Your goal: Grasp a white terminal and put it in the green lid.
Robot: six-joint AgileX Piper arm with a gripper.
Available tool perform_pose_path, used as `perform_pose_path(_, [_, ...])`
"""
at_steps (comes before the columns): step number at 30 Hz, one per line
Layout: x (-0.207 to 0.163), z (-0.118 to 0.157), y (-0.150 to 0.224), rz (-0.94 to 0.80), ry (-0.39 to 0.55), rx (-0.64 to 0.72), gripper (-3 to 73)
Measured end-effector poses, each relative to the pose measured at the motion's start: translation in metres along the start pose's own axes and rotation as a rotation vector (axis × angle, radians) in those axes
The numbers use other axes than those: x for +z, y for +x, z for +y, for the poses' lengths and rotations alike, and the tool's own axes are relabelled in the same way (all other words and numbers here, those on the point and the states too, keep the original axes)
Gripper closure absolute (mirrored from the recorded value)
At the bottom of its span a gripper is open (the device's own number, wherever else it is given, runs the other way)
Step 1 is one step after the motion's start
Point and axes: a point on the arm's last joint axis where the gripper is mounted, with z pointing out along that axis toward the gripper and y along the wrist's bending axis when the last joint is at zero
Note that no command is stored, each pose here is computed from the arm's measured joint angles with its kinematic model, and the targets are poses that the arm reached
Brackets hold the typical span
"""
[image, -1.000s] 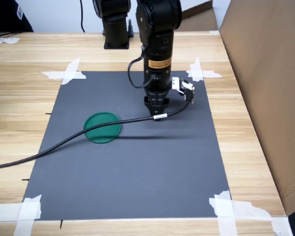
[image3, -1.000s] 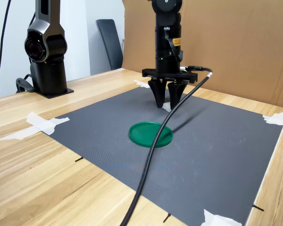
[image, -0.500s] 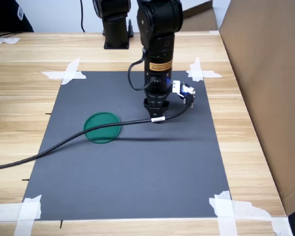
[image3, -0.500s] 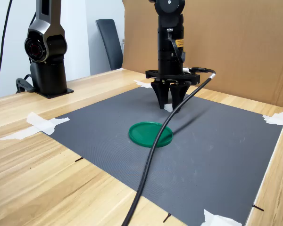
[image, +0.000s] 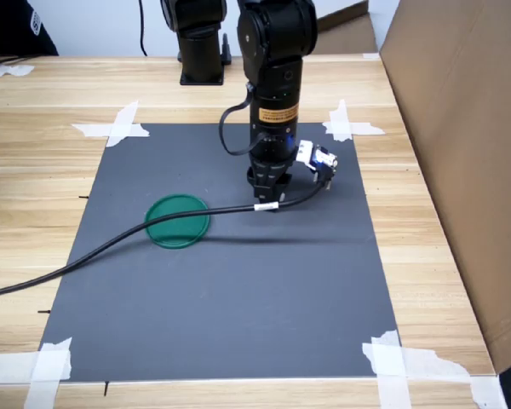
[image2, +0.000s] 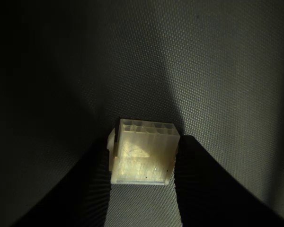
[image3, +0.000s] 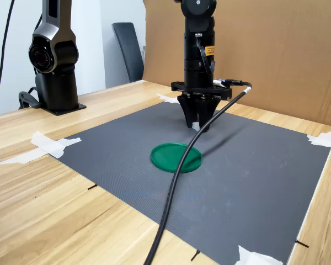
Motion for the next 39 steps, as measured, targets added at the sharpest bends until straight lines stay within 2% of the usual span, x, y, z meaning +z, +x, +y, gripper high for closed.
perform_pose_path(6, [-0.019, -0.002, 0.001, -0.026, 0.037, 0.043, 37.6])
perform_pose_path(10, [-0.024, -0.001, 0.004, -0.011, 0.019, 0.083, 37.6])
perform_pose_path(14, [-0.033, -0.018, 0.017, -0.009, 0.015, 0.201, 37.6])
perform_pose_path(18, [-0.051, -0.05, 0.047, -0.008, 0.071, 0.327, 37.6])
perform_pose_path(23, [-0.059, -0.065, 0.074, 0.025, 0.074, 0.402, 37.6])
perform_pose_path(30, [-0.061, -0.074, 0.116, 0.063, 0.071, 0.511, 37.7])
perform_pose_path(34, [-0.058, -0.072, 0.123, 0.072, 0.058, 0.503, 37.7])
perform_pose_path(36, [-0.043, -0.066, 0.125, 0.085, 0.015, 0.49, 37.7])
perform_pose_path(39, [-0.026, -0.06, 0.127, 0.093, 0.002, 0.489, 37.7])
